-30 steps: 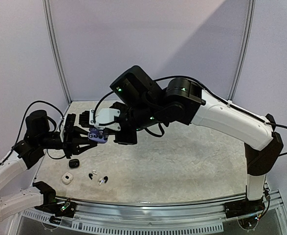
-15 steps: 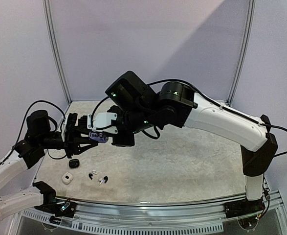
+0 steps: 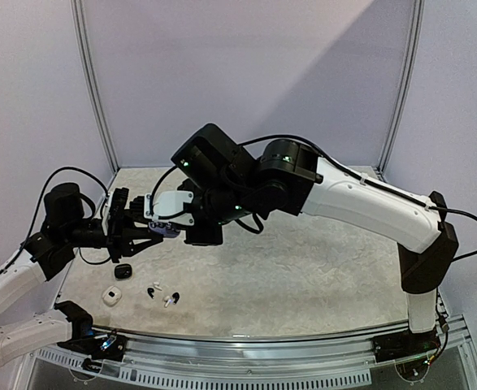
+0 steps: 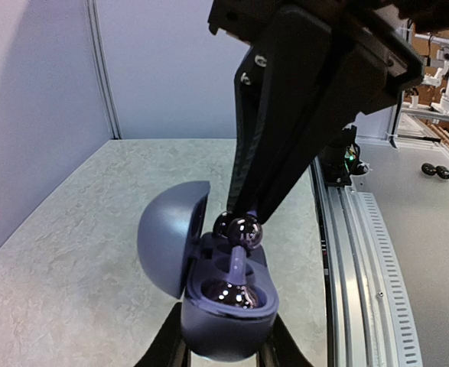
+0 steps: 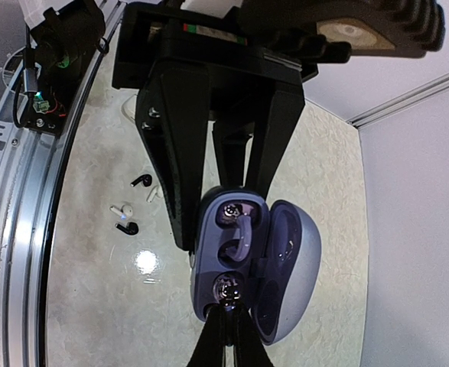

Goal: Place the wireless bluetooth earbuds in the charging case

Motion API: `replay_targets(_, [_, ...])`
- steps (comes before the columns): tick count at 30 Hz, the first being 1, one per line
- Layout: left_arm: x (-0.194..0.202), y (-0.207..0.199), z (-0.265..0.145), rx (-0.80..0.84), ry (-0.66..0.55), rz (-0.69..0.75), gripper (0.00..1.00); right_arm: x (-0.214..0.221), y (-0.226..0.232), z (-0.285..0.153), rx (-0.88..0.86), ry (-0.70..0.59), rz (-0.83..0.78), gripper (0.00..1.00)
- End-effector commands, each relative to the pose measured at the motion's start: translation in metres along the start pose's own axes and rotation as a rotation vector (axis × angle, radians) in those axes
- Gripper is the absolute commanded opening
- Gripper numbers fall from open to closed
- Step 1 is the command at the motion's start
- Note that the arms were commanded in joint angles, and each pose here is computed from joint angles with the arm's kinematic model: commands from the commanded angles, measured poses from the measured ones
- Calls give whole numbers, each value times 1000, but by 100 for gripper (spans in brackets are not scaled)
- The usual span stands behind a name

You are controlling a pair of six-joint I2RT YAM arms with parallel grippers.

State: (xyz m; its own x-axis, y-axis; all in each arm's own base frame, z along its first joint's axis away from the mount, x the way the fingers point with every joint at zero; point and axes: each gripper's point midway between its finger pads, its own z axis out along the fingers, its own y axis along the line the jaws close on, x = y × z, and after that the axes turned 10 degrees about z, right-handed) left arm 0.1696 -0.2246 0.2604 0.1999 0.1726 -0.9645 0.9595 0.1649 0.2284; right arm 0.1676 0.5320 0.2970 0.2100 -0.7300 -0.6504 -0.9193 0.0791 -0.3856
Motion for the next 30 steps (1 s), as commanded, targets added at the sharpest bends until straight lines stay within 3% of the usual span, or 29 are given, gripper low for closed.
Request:
replay_targets(1, [-16,-7,-1,29,-57,75,0,18,5,16,2,81,3,0])
replay_targets(16, [-19,-15,-3,61,-88,129,0,14,-6,20,65,69,7,12])
replay_targets(30, [-22,-14,-3,53,-107,75,0,15,-7,22,61,69,3,20])
